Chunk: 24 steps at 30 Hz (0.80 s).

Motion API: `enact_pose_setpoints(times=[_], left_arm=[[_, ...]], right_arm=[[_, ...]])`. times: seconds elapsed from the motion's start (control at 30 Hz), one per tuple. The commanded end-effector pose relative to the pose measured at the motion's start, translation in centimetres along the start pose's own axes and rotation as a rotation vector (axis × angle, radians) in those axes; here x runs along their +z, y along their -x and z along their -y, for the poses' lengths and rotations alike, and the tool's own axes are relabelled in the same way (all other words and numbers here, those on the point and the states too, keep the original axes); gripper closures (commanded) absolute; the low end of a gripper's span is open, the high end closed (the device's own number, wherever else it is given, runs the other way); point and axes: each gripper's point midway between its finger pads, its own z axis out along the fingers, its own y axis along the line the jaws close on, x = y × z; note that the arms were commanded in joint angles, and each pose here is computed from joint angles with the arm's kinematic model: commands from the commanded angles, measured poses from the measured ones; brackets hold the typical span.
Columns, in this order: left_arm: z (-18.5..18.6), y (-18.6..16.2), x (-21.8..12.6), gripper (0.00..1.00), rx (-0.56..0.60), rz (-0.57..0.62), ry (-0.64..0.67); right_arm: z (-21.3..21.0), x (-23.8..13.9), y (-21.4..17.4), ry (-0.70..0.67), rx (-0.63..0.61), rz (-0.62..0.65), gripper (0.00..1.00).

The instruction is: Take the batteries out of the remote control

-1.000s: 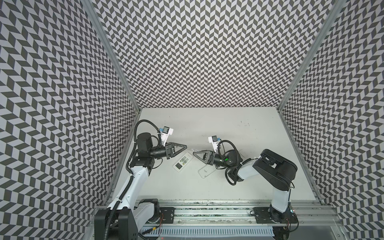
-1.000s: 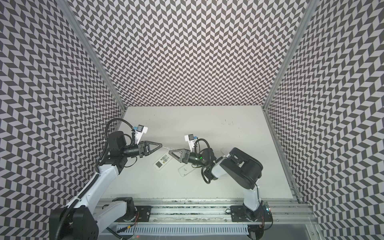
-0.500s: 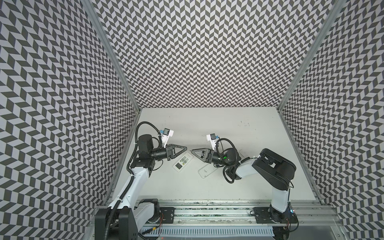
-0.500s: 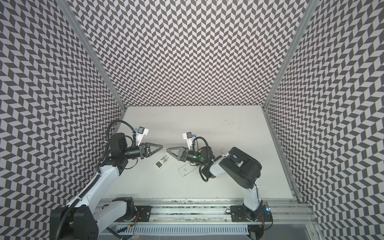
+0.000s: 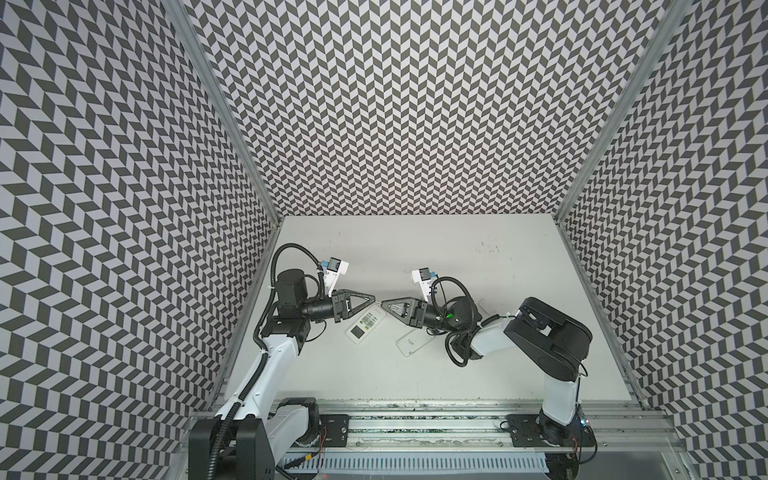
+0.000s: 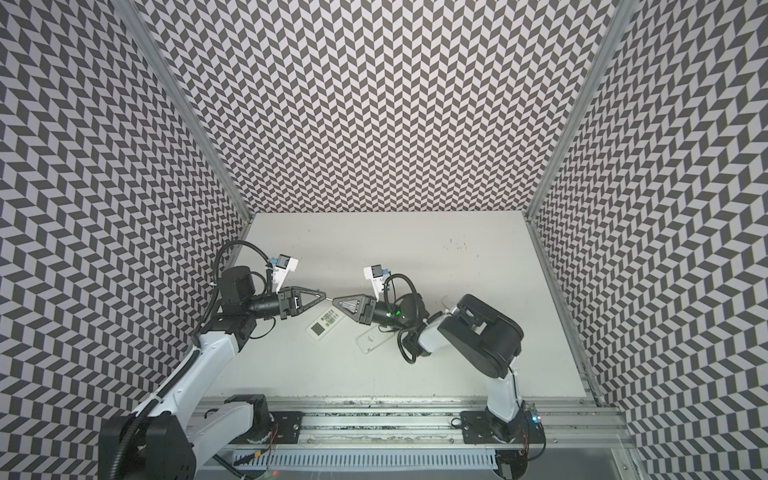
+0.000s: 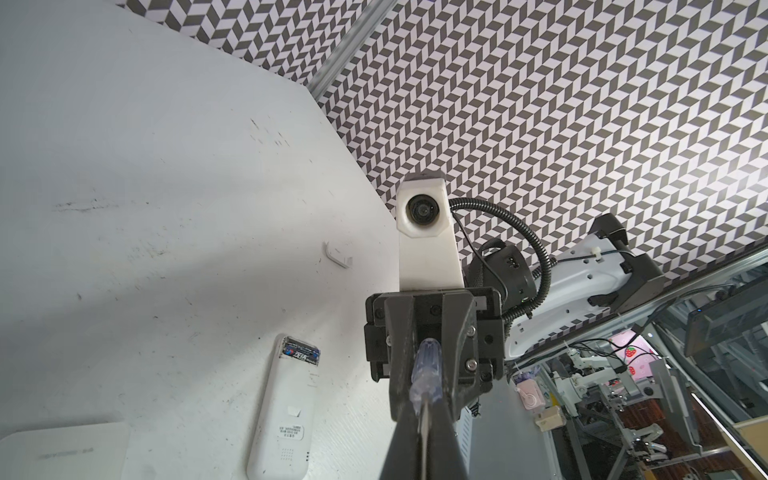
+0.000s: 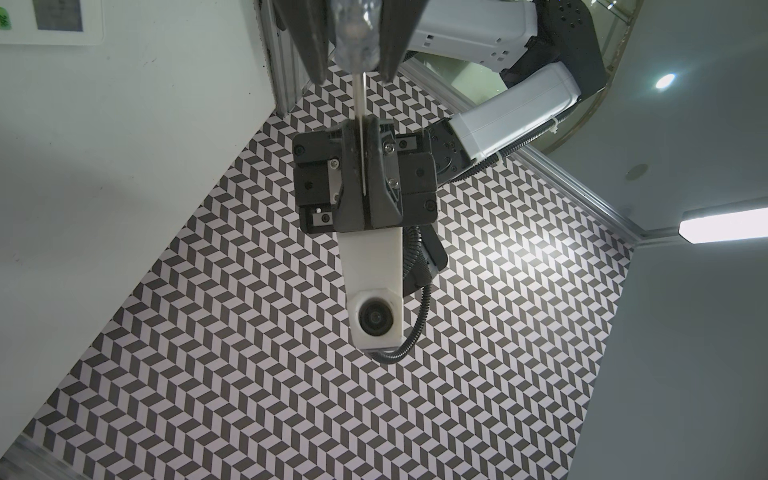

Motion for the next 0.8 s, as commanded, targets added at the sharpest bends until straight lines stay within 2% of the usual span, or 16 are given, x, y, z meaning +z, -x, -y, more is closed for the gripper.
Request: enact_pose_setpoints(times=[0.0, 0.03, 0.07, 0.2, 0.3, 0.43, 0.57, 0.77], left_arm=[[-0.9, 0.5, 0.0, 1.0, 0.059, 0.031, 0.059], [-1.0, 0.5, 0.0, 1.0, 0.063, 0.034, 0.064], [-1.0, 0.4, 0.0, 0.94, 0.061, 0.034, 0.066], [-1.2, 1.0, -0.3, 0.54, 0.086, 0.04, 0.096], [-1.3, 1.7, -0.5, 0.38, 0.125, 0.052, 0.127], [-1.3, 2.3, -0.6, 0.29, 0.157, 0.036, 0.168], [-2.5, 3.5, -0.6, 0.2, 0.2, 0.039, 0.273], [-3.2, 4.1, -0.1, 0.18, 0.198, 0.004, 0.343]], right_arm=[[-8.2, -1.2, 1.7, 0.296, -0.21, 0.112, 0.92], [-8.0, -1.3, 1.7, 0.288, -0.218, 0.113, 0.96], [-7.9, -1.4, 1.7, 0.283, -0.22, 0.112, 0.99], [-8.0, -2.4, 2.3, 0.266, -0.22, 0.131, 1.0], [-8.0, -4.1, 2.8, 0.225, -0.271, 0.168, 1.0], [-7.1, -7.2, 4.8, 0.146, -0.269, 0.242, 1.0], [-6.8, -10.9, 5.6, 0.052, -0.33, 0.297, 1.0], [-6.2, -14.7, 6.3, -0.109, -0.409, 0.333, 1.0]])
